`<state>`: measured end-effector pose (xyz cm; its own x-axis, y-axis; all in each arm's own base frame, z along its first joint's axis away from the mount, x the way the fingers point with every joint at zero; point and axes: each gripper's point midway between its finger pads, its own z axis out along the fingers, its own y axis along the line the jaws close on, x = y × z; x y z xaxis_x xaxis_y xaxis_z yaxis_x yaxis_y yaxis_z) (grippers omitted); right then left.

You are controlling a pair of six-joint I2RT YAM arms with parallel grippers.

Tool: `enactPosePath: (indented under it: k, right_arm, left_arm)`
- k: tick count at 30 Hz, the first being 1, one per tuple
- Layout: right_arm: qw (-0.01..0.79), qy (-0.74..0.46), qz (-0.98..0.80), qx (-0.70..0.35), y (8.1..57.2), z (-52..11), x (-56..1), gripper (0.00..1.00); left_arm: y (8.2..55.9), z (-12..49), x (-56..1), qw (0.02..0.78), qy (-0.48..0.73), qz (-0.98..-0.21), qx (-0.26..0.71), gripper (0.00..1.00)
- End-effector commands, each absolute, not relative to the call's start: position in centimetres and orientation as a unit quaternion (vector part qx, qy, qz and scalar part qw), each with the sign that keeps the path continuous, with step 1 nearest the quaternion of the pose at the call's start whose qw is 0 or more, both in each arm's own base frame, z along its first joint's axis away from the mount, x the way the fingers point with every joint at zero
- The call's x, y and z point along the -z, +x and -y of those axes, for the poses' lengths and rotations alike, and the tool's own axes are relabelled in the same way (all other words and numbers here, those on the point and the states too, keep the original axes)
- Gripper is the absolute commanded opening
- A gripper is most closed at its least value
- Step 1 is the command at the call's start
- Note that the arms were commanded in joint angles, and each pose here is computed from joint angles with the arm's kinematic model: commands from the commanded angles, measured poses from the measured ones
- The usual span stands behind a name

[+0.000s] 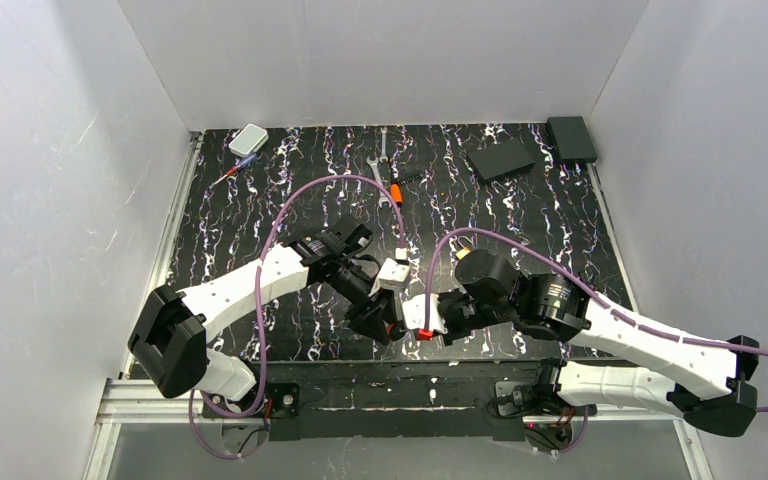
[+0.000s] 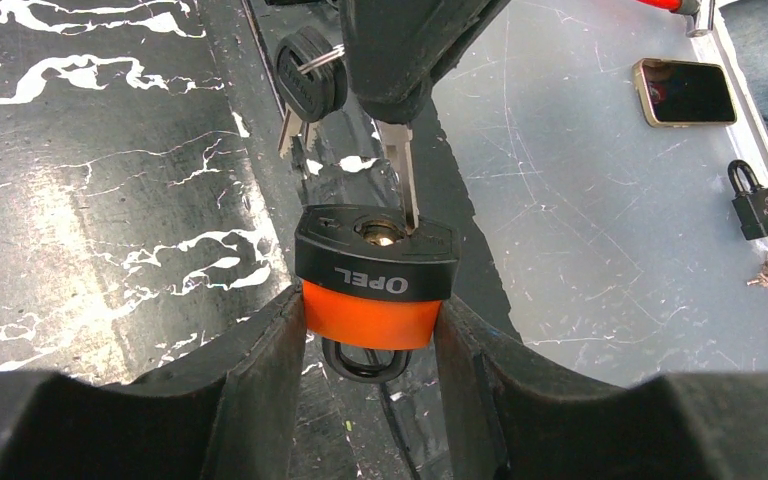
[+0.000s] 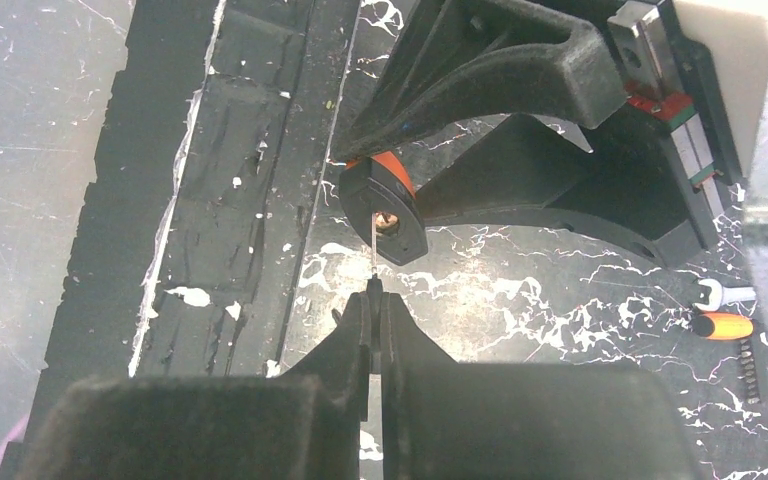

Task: Unlock with the key

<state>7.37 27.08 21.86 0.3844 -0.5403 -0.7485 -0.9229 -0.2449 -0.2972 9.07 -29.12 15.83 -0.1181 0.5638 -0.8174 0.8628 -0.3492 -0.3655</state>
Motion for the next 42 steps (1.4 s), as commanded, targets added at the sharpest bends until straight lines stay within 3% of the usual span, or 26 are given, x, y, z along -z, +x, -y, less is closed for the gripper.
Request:
enactPosePath:
  k: [1,24,42]
  right_arm:
    - [0.379,-0.742,-0.487,-0.261,7.4,-27.6,-22.0,0.01]
    - [0.393,-0.743,-0.478,-0.256,7.9,-28.9,-23.0,0.01]
    - [0.346,-0.790,-0.465,-0.201,7.0,-28.9,-21.0,0.01]
  left_arm:
    - [8.7,29.8,-18.6,0.174,0.651,-0.515,0.529,0.00]
    - [8.8,30.2,-18.5,0.158,0.637,-0.528,0.538,0.00]
    - [8.9,30.3,-18.6,0.160,0.633,-0.533,0.537,0.00]
